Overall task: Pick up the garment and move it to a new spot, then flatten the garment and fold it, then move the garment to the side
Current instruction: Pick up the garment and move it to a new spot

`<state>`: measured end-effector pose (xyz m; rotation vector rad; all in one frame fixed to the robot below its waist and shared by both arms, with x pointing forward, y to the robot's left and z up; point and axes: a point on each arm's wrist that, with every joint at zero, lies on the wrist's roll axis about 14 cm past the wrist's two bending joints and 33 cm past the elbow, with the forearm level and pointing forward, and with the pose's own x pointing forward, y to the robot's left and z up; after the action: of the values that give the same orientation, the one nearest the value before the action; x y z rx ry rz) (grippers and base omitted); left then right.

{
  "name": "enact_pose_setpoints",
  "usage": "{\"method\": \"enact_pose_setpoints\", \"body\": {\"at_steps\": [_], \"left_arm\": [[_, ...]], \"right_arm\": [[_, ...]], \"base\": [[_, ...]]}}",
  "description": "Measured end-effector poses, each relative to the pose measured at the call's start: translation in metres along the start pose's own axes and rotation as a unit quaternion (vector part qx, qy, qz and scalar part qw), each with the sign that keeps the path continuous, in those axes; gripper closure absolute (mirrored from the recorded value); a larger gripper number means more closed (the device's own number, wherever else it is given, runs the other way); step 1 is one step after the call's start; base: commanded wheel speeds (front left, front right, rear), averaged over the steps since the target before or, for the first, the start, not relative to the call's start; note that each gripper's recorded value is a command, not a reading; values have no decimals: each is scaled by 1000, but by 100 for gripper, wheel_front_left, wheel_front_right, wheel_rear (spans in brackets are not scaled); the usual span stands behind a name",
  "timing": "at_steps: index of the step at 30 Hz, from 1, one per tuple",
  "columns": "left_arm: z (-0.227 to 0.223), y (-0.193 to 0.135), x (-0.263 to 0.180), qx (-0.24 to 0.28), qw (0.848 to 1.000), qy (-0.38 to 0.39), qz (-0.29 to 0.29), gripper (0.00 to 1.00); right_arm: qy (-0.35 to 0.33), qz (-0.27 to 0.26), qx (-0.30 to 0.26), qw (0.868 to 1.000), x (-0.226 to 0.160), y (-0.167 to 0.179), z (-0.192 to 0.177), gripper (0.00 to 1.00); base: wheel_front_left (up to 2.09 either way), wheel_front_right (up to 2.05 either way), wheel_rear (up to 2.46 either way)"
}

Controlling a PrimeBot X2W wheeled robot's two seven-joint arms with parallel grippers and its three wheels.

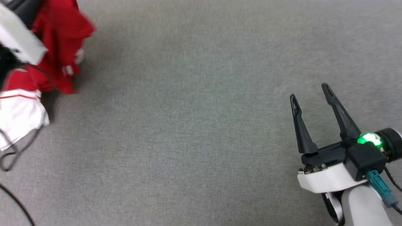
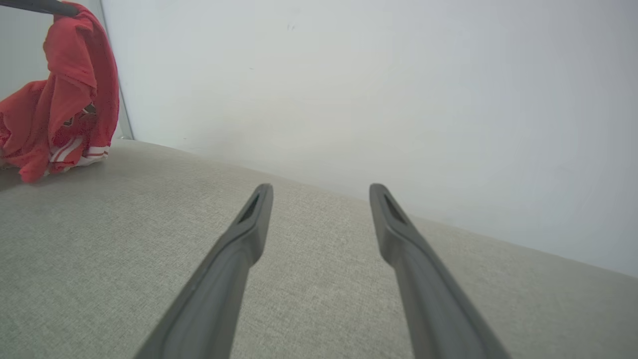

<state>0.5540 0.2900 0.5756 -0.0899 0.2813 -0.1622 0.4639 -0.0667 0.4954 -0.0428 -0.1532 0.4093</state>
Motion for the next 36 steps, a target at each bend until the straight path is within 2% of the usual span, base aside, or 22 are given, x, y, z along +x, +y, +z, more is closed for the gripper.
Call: {"method": "enact_pose_setpoints", "body": {"at_steps": [4, 8, 12, 17, 21, 25, 28, 31, 32, 33, 36], "left_arm": [[33, -59, -7, 28, 994, -72, -71, 100], [59, -126, -11, 43, 979, -134, -150, 100], [74, -199, -16, 54, 954, -181, -235, 100], [72, -292, -31, 40, 915, -209, -342, 100], [33, -364, -48, 30, 887, -177, -424, 100], [-36, -426, -70, 14, 863, -97, -495, 100], [-99, -454, -88, 25, 846, -23, -532, 100], [-151, -466, -104, 29, 834, 41, -550, 100], [-166, -467, -109, 27, 831, 60, -552, 53], [-178, -465, -111, 29, 831, 72, -550, 0], [-196, -456, -107, 41, 839, 83, -537, 0]], "right_arm": [[-1, -18, -10, 1000, -17, -7, 14, 0], [-14, -37, -20, 999, -29, -16, 32, 0], [-21, -69, -28, 997, -45, -34, 45, 0], [-34, -138, -36, 989, -72, -75, 61, 0], [-42, -203, -45, 977, -99, -113, 74, 0], [-44, -246, -52, 967, -118, -137, 79, 0], [-48, -259, -54, 963, -122, -146, 82, 0], [-39, -264, -54, 962, -124, -149, 76, 0], [-37, -264, -54, 962, -124, -149, 75, 0], [-34, -264, -53, 963, -124, -149, 73, 0], [-33, -258, -48, 964, -122, -145, 71, 0]], "base": [[0, 0, 0], [0, 0, 0], [0, 0, 0], [0, 0, 0], [0, 0, 0], [0, 0, 0], [0, 0, 0], [0, 0, 0], [0, 0, 0], [0, 0, 0], [0, 0, 0]]}}
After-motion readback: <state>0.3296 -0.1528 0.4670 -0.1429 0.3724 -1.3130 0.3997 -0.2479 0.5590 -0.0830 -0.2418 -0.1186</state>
